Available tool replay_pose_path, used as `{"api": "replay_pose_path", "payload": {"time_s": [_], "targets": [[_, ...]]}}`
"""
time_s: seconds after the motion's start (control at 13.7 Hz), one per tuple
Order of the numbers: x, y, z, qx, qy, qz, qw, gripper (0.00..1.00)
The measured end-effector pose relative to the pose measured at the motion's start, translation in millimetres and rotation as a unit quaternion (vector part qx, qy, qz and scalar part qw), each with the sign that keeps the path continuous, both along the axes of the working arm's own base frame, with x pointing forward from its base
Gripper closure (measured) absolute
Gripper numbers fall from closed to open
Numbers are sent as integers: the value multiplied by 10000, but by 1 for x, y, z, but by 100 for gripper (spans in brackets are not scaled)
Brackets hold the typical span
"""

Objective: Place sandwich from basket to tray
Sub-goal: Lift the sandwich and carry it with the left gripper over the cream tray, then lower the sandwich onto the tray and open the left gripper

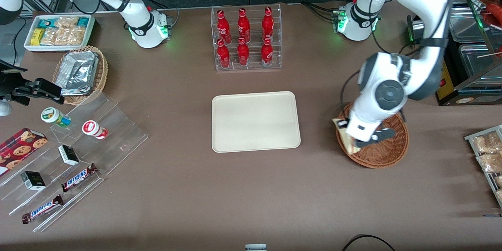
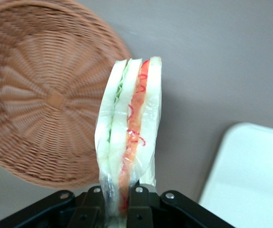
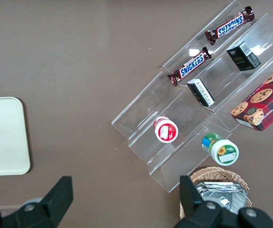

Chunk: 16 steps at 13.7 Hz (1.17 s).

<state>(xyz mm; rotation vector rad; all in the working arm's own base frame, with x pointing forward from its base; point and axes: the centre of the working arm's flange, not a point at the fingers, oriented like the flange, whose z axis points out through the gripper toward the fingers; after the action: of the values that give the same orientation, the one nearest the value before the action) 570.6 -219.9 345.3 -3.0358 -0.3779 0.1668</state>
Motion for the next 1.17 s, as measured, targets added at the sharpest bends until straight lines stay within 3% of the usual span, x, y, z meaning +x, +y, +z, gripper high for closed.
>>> {"api": "replay_pose_path", "payload": {"time_s": [0.22, 0.51, 0.88, 1.17], "targets": [[-16, -75, 1, -248, -3, -430, 9988, 85], [-22, -163, -13, -341, -93, -1008, 9943, 85], [-40, -243, -54, -532, 64, -1469, 9877, 85], [-55, -288, -77, -547, 79, -1367, 9891, 85]]}}
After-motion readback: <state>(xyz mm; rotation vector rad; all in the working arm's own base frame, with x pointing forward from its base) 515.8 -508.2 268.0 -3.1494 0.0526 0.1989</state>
